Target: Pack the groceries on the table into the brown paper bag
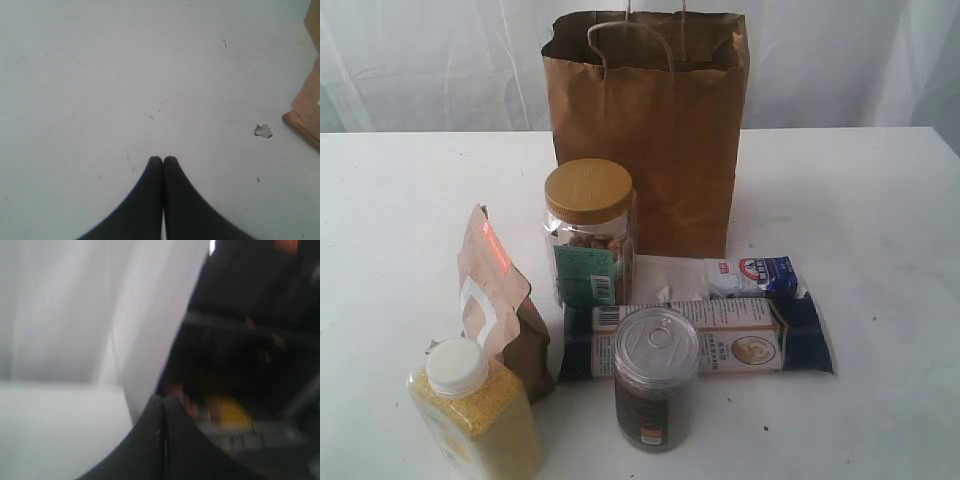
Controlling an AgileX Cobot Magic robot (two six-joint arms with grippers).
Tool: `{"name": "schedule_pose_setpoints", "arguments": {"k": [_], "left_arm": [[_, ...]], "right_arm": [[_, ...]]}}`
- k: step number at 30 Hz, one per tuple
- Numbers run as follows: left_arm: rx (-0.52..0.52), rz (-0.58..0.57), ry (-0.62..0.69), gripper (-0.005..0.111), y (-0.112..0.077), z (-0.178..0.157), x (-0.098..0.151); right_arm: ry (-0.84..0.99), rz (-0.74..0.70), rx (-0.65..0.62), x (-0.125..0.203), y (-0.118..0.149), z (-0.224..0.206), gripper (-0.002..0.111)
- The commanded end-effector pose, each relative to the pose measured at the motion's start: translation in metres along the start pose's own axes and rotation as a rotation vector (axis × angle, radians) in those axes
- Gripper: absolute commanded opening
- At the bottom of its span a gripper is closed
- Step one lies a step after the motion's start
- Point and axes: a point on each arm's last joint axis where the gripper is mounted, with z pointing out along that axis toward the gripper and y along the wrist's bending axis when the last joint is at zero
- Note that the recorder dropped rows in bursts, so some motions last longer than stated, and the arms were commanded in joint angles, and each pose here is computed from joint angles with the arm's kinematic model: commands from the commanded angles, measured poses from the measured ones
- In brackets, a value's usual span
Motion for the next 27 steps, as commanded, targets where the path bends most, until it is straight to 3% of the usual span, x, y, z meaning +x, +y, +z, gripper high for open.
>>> {"name": "schedule_pose_setpoints", "arguments": {"k": [1,3,6,10,11,13,16,18,20,23,25,27], "left_arm": [[0.003,-0.009,-0.005,0.0,0.0,0.0,0.0],[0.003,-0.009,-0.005,0.0,0.0,0.0,0.0],[0.003,-0.009,-0.005,0.0,0.0,0.0,0.0],[0.003,-0.009,-0.005,0.0,0.0,0.0,0.0],[0.003,-0.009,-0.005,0.0,0.0,0.0,0.0],[0.003,-0.009,-0.005,0.0,0.0,0.0,0.0],[0.003,-0.009,-0.005,0.0,0.0,0.0,0.0],[0.003,-0.009,-0.005,0.0,0.0,0.0,0.0],[0.003,-0.009,-0.005,0.0,0.0,0.0,0.0],[0.003,-0.009,-0.005,0.0,0.0,0.0,0.0],[0.003,-0.009,-0.005,0.0,0.0,0.0,0.0],[0.003,-0.009,-0.005,0.0,0.0,0.0,0.0]], "right_arm": [[0.632,-0.027,0.001,0.072,0.017,0.046,0.0],[0.732,0.042,-0.061,0.081,0.029,0.05,0.0],[0.754,0.074,-0.31,0.078,0.054,0.041,0.0],[0.633,0.065,-0.892,0.059,0.103,0.013,0.0],[0.53,0.07,-1.106,0.05,0.123,0.001,0.0],[0.445,0.043,-1.239,0.047,0.141,-0.01,0.0],[0.452,-0.038,-1.272,0.056,0.155,-0.018,0.001],[0.414,-0.158,-1.381,0.061,0.172,-0.034,0.017],[0.385,-0.223,-1.429,0.063,0.184,-0.044,0.041],[0.319,-0.277,-1.368,0.066,0.195,-0.044,0.078],[0.309,-0.293,-1.37,0.068,0.206,-0.044,0.087],[0.316,-0.335,-1.408,0.072,0.216,-0.045,0.087]]}}
